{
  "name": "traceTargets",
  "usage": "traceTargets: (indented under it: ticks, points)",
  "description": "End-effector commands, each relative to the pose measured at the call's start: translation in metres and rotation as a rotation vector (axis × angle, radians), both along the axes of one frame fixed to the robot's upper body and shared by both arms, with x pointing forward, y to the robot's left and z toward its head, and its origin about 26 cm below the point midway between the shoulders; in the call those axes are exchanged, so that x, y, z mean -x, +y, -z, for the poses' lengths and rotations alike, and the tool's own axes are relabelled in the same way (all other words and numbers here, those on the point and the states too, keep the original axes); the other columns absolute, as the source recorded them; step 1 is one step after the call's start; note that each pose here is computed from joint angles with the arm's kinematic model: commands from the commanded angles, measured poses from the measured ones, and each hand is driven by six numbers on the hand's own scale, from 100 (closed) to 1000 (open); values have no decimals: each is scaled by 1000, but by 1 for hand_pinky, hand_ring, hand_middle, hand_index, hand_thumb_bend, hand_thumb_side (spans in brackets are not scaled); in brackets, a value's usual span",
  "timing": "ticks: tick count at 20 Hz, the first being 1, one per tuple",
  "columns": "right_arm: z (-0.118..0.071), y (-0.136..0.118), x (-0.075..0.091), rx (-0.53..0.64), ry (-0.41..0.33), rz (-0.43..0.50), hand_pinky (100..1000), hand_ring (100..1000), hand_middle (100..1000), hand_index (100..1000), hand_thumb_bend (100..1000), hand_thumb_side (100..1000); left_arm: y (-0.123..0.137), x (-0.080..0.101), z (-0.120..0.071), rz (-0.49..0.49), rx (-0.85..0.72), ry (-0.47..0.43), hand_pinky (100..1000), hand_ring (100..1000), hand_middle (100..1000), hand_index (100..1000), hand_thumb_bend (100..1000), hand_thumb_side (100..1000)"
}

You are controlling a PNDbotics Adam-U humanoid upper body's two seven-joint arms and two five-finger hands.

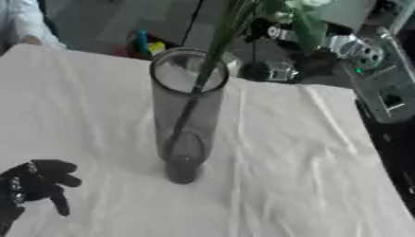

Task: Arrange flowers into the vase.

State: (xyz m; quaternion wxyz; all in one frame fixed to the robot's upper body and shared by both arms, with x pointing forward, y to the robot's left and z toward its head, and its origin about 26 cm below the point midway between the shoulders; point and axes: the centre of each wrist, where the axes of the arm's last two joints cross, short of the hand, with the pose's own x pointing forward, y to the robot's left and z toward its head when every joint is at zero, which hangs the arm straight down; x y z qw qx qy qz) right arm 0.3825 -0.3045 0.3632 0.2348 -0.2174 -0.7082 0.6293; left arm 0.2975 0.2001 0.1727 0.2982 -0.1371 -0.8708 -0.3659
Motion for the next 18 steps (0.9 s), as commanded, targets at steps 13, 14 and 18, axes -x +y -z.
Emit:
traceTargets:
  ticks: [13, 14, 18]
  points:
    - [-3, -29, 20, -159, -86, 146, 846, 1000, 860, 971, 100, 1000, -1, 2, -6, 8, 4, -35, 497, 766, 799, 727, 100, 1000]
    - [-2, -29, 22, -192, -94, 157, 834, 1000, 849, 957, 100, 1000, -1, 2, -6, 8, 4, -36, 497, 767, 800, 727, 100, 1000]
    - [6, -28, 30, -340, -117, 186, 800, 1000, 822, 929, 100, 1000, -1, 2, -7, 8, 7, -38, 497, 767, 800, 727, 100, 1000]
